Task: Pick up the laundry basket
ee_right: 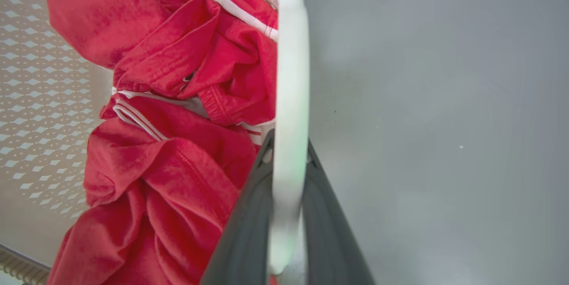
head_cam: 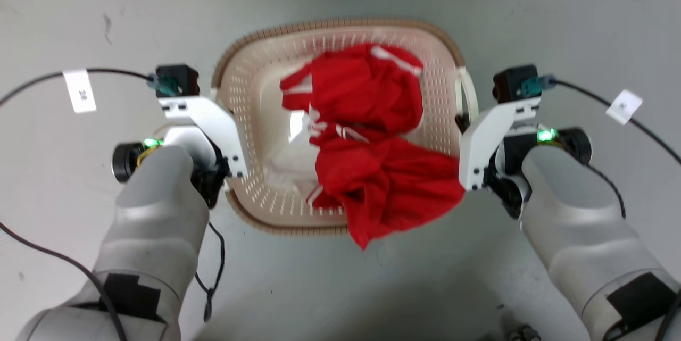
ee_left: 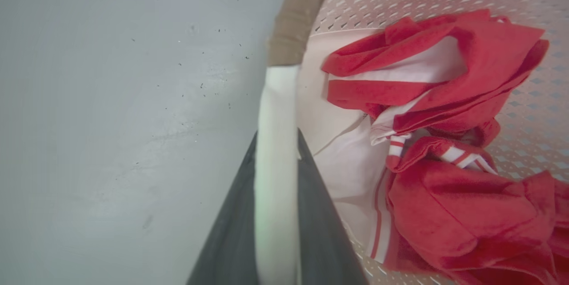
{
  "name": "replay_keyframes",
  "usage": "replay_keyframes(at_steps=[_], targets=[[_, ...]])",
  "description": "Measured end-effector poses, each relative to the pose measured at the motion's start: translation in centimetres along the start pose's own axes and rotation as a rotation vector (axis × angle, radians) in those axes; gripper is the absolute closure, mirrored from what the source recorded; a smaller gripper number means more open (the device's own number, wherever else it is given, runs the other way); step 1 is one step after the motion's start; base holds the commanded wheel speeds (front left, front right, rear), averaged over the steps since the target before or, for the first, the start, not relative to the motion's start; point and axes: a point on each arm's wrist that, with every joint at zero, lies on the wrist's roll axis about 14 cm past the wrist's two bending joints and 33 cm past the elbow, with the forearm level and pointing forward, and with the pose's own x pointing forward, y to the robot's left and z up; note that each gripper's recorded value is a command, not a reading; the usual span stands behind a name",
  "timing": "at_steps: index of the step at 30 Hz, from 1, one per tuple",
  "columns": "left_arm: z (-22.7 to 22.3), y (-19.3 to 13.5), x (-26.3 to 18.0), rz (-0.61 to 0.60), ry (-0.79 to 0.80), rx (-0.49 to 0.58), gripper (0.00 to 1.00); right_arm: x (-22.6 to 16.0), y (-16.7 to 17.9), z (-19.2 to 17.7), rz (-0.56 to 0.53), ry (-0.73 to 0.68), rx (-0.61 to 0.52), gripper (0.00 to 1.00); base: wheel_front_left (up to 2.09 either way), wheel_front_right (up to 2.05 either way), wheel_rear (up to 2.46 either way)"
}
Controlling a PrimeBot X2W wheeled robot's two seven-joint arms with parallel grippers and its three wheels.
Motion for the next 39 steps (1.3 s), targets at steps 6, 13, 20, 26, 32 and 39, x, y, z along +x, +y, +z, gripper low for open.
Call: replay_keyframes(at_steps=[6, 13, 20, 26, 32, 39], targets=[[-0.1, -1.1, -2.9, -0.014, 0.015, -0.007, 1.0, -2.7, 0.6, -0.7, 0.0, 0.044, 0.023, 1.0, 0.0, 0.0, 0.0], [-0.3, -2.1, -6.8, -0.025, 0.035, -0.018, 1.0, -6.2, 1.4, -0.8, 0.004, 0.08, 0.031, 1.0, 0.0, 0.0, 0.0], [-0.6, -2.7, -10.8, -0.032, 0.052, -0.032, 1.0, -9.7, 2.5, -1.1, 0.022, 0.114, 0.053, 1.0, 0.0, 0.0, 0.0], [-0.7, -3.2, -13.9, -0.041, 0.068, -0.044, 1.0, -12.4, 3.3, -1.1, 0.034, 0.129, 0.06, 1.0, 0.0, 0.0, 0.0], [-0.9, -3.7, -16.4, -0.048, 0.069, -0.043, 1.0, -14.7, 3.9, -1.2, 0.04, 0.15, 0.066, 1.0, 0.0, 0.0, 0.0], [-1.7, -4.1, -18.6, -0.057, 0.058, -0.042, 1.0, -16.9, 4.4, -1.5, 0.042, 0.162, 0.068, 1.0, 0.0, 0.0, 0.0]])
